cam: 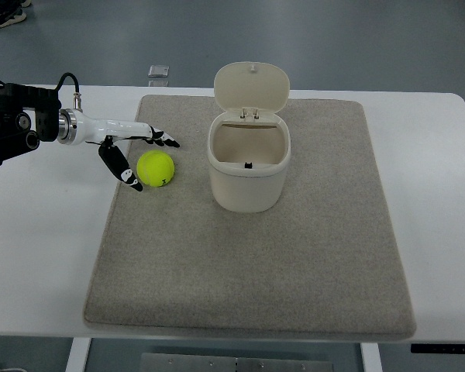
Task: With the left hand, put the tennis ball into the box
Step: 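Lower the left hand around the tennis ball and position fingers, then close the left hand fingers around the tennis ball and lift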
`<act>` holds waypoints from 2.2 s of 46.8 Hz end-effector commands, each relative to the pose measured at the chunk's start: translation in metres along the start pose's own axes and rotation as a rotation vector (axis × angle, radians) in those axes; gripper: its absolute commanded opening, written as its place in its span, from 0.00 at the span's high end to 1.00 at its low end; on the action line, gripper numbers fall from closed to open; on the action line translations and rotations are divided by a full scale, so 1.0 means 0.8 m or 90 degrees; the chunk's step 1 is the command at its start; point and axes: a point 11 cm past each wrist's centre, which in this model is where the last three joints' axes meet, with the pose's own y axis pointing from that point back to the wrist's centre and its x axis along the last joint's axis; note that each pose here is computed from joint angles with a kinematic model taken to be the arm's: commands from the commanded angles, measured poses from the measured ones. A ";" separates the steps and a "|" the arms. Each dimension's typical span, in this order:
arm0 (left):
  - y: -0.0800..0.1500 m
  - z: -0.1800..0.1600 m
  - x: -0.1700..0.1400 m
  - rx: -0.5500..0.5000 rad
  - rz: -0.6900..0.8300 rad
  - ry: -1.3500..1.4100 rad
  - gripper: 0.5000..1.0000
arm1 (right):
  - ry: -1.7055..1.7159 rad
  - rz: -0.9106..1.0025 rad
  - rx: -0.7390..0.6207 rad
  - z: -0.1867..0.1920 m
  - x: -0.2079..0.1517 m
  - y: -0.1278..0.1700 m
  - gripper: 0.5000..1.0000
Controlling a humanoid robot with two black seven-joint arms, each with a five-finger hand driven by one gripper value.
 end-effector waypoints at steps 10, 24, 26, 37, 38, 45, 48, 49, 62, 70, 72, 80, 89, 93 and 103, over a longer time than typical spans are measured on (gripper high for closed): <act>-0.001 -0.005 0.003 0.012 0.003 -0.022 0.04 | 0.000 0.000 0.000 0.000 0.000 0.000 0.20; -0.007 -0.008 0.003 0.021 0.001 -0.036 0.04 | 0.000 0.000 0.000 0.000 0.000 0.000 0.20; -0.007 -0.008 0.002 0.021 0.001 -0.036 0.04 | 0.000 0.000 0.000 0.000 0.000 0.000 0.20; -0.008 -0.008 0.000 0.019 0.000 -0.033 0.04 | 0.000 0.000 0.000 0.000 0.000 0.000 0.20; -0.008 -0.008 0.000 0.019 0.001 -0.034 0.04 | 0.000 0.000 0.000 0.000 0.000 0.000 0.19; -0.008 -0.007 0.002 0.018 0.008 -0.037 0.07 | 0.000 0.000 0.000 0.000 0.000 0.000 0.20; -0.009 -0.006 0.003 0.016 0.011 -0.035 0.09 | 0.000 0.000 0.000 0.000 0.000 0.000 0.20; -0.010 -0.004 0.003 0.014 0.011 -0.032 0.11 | 0.000 0.000 0.000 0.000 0.000 0.000 0.20; -0.026 0.013 -0.005 -0.009 -0.002 -0.032 0.16 | 0.000 0.000 0.000 0.000 0.000 0.000 0.20; -0.025 0.013 -0.004 -0.009 -0.002 -0.033 0.16 | 0.000 0.000 0.000 0.000 0.000 0.000 0.20; -0.024 0.012 -0.003 -0.007 -0.001 -0.033 0.16 | 0.000 0.000 0.000 0.000 0.000 0.000 0.20; -0.023 0.011 -0.002 -0.006 0.002 -0.034 0.16 | 0.000 0.000 0.000 0.000 0.000 0.000 0.20; -0.022 0.011 0.000 -0.006 0.007 -0.038 0.28 | 0.000 0.000 0.000 0.000 0.000 0.000 0.20; -0.023 0.012 0.000 -0.006 0.007 -0.039 0.36 | 0.000 0.000 0.000 0.000 0.000 0.000 0.19; -0.022 0.010 0.000 -0.004 0.009 -0.040 0.68 | 0.000 0.000 0.000 0.000 0.000 0.000 0.20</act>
